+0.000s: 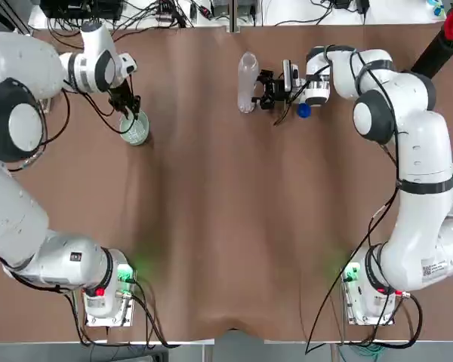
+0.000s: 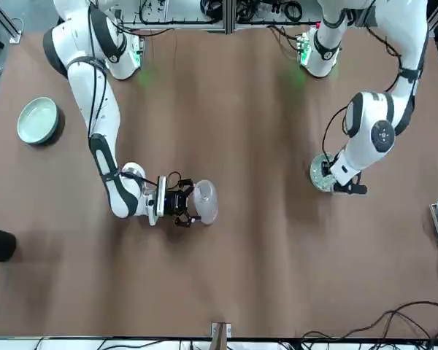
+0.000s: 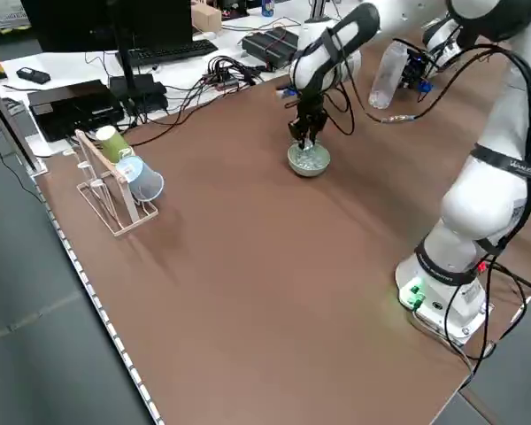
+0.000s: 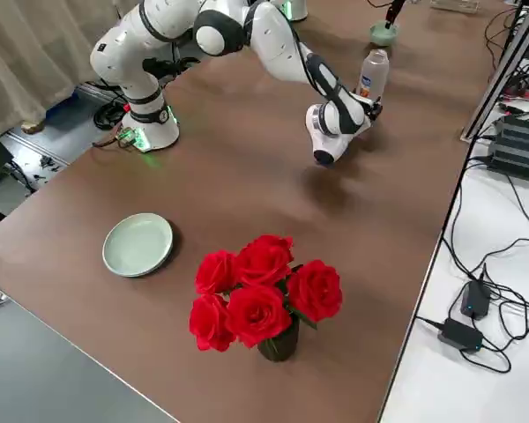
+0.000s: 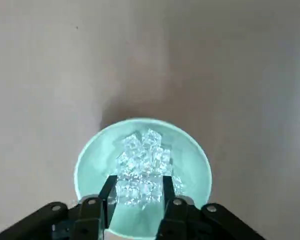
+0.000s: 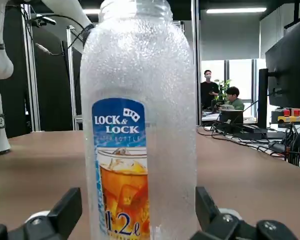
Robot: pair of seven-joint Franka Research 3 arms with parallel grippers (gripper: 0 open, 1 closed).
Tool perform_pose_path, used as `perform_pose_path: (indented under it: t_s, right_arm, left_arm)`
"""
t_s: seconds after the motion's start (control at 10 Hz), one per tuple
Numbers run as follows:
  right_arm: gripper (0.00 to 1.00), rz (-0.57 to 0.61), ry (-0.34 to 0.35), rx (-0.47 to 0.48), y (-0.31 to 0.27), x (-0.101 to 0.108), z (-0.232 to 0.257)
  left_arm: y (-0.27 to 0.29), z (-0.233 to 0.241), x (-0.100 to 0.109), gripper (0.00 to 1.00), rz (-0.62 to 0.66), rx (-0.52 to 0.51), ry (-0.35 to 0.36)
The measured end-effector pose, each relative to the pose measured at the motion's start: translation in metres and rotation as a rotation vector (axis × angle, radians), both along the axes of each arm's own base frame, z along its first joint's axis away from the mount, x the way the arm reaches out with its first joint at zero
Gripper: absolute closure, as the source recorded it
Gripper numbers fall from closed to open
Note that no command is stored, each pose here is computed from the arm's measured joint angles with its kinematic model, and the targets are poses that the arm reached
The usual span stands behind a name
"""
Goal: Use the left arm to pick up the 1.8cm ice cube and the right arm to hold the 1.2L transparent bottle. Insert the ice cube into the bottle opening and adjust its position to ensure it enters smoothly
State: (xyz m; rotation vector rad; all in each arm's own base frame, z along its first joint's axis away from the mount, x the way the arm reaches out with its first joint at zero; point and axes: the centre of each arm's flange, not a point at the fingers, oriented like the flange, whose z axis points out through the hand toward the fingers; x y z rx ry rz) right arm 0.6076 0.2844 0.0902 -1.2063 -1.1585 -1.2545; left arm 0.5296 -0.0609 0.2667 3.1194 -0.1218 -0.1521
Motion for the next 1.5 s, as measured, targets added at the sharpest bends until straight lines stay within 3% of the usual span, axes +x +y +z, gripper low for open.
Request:
perform_pose_path:
  t_s: [0.5, 0.9, 1.3, 1.5]
  right_arm:
    - [0.0, 0.0, 0.0, 0.0, 0.0, 0.0, 0.0]
    - [0.0, -0.001, 0.0, 0.001, 0.0, 0.0, 0.0]
    - [0.0, -0.001, -0.001, 0.002, 0.001, 0.0, 0.0]
    - [0.0, -0.001, -0.001, 0.002, 0.001, 0.0, 0.0]
  left_arm:
    - [-0.036, 0.06, 0.006, 0.6, 0.032, -0.002, -0.018]
    - [-0.117, 0.131, 0.026, 0.6, 0.113, -0.032, -0.087]
    - [-0.2, 0.204, 0.042, 0.6, 0.253, -0.139, -0.074]
    - [-0.257, 0.215, 0.044, 0.6, 0.313, -0.184, -0.071]
